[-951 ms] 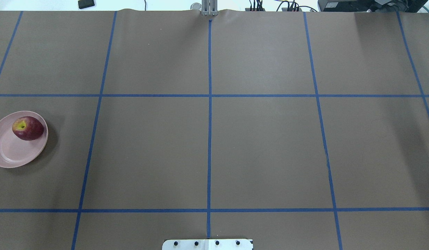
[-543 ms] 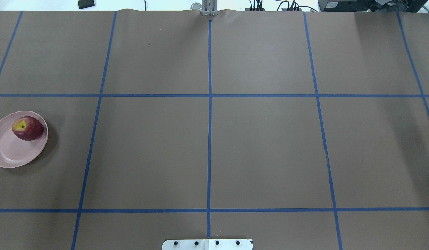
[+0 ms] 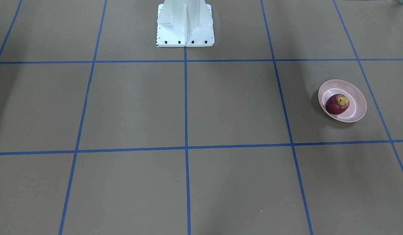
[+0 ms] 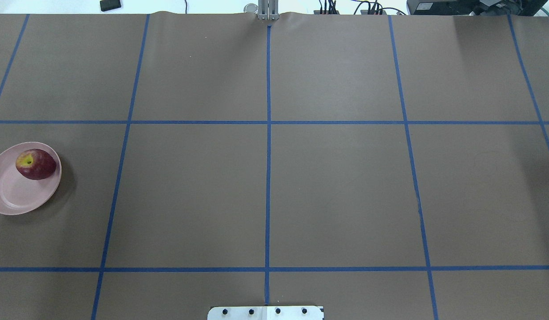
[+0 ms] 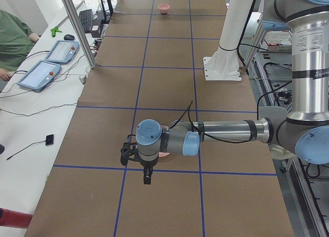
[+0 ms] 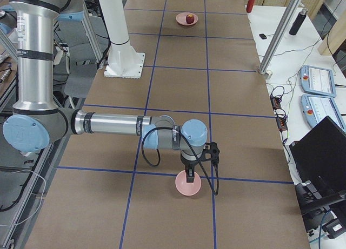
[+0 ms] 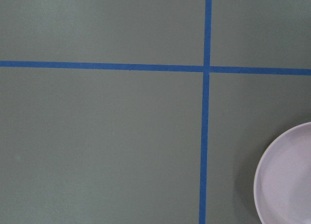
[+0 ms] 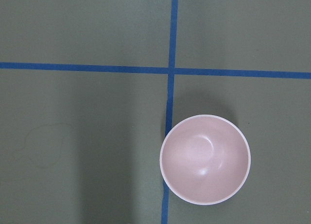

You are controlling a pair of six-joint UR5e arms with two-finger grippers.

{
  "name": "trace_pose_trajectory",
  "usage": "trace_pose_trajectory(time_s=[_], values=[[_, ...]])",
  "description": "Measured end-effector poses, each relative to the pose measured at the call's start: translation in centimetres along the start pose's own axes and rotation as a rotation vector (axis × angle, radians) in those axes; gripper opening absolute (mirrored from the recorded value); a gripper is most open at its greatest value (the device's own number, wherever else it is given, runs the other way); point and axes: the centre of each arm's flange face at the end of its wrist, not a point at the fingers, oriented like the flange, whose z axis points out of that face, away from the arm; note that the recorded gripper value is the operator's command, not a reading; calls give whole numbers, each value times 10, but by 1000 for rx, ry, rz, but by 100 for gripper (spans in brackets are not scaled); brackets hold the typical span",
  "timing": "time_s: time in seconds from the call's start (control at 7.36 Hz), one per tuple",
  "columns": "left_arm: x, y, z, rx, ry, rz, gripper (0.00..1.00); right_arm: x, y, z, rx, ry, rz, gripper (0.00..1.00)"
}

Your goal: Move apple from plate to bowl

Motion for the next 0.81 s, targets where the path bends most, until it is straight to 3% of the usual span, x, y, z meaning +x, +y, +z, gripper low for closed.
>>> trace_pose_trajectory(time_s=[0.41, 0.81], values=[[0, 1, -1, 8, 3, 4, 98, 31, -8, 34, 3, -3, -6, 100], [2, 0, -2, 11, 3, 8, 98, 27, -15, 63, -52, -10, -18, 100]])
